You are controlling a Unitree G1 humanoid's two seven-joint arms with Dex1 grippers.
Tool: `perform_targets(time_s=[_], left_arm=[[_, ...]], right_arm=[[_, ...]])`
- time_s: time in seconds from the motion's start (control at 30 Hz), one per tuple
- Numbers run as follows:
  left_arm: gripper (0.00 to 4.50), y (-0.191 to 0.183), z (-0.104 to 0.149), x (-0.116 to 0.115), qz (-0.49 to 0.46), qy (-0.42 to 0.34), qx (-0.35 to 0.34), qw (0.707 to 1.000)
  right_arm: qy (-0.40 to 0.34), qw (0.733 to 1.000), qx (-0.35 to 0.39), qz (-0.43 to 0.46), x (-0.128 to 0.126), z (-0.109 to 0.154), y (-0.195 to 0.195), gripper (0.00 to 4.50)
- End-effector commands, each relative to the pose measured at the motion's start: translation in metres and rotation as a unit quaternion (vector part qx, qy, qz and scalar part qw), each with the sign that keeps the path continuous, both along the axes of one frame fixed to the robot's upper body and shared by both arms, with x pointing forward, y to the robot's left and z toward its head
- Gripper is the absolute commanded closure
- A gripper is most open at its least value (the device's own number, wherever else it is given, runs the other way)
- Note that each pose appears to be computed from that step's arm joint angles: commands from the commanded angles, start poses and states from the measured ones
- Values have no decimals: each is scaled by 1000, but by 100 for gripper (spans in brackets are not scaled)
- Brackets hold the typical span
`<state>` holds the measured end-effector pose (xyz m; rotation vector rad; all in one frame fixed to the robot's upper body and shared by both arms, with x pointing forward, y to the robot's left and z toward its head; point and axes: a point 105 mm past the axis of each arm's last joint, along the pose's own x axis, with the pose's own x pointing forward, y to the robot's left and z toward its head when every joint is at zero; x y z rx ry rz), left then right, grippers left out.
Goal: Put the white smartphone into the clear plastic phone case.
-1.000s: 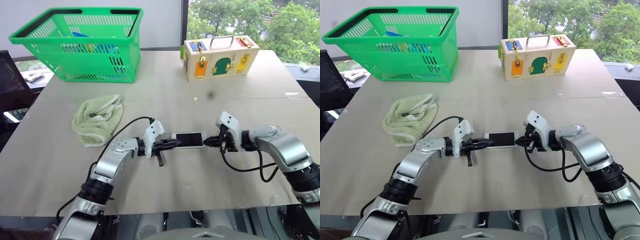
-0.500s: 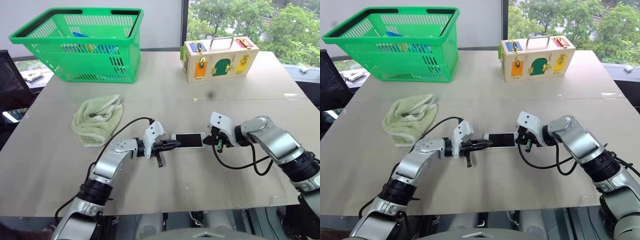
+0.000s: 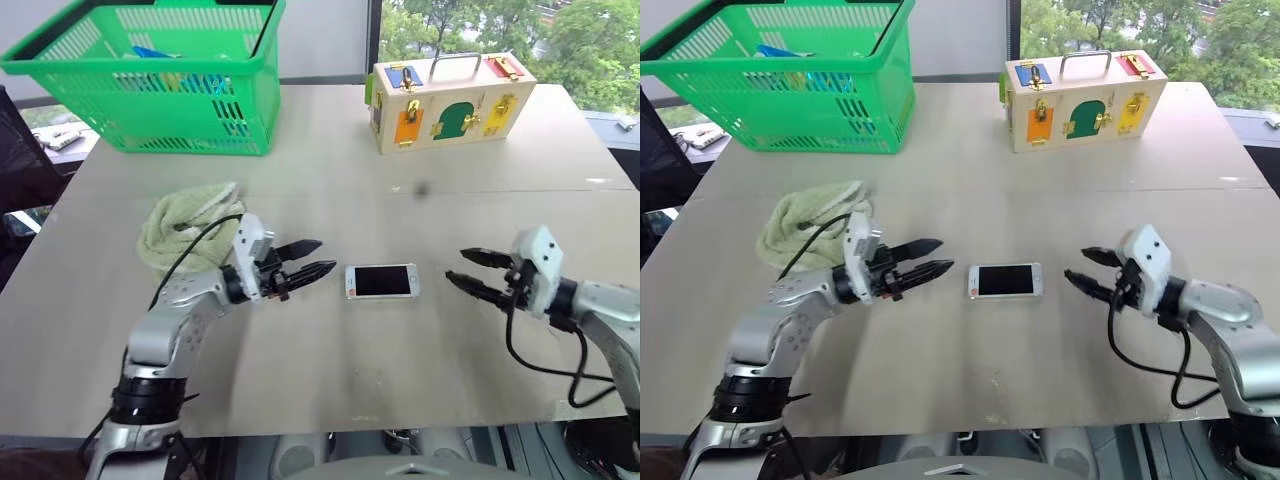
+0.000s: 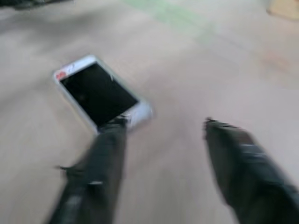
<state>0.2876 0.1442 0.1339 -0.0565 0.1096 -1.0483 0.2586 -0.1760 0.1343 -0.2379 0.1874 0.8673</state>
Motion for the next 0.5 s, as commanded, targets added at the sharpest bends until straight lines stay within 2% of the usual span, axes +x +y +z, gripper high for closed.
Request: perform_targets(time_s=[0.03,0.13,0.27,0.4,0.5], left_arm=[[0,14,14,-16,-8,-24,-4,1000],[0,31,9,-30,5,-18,22,1000],[0,43,-3,-44,16,2,52,999],[0,55,-13,-53,42,14,80,996],[0,59,-12,-52,54,18,69,996]], right_arm=[[-39,999,-15,-6,-19,17,-10,1],[-21,1000,-16,-17,-42,12,-21,1],[-22,999,-25,-36,-59,12,-33,1],[-19,998,-29,-61,-65,13,-43,1],[-24,996,-28,-78,-66,14,-48,1]])
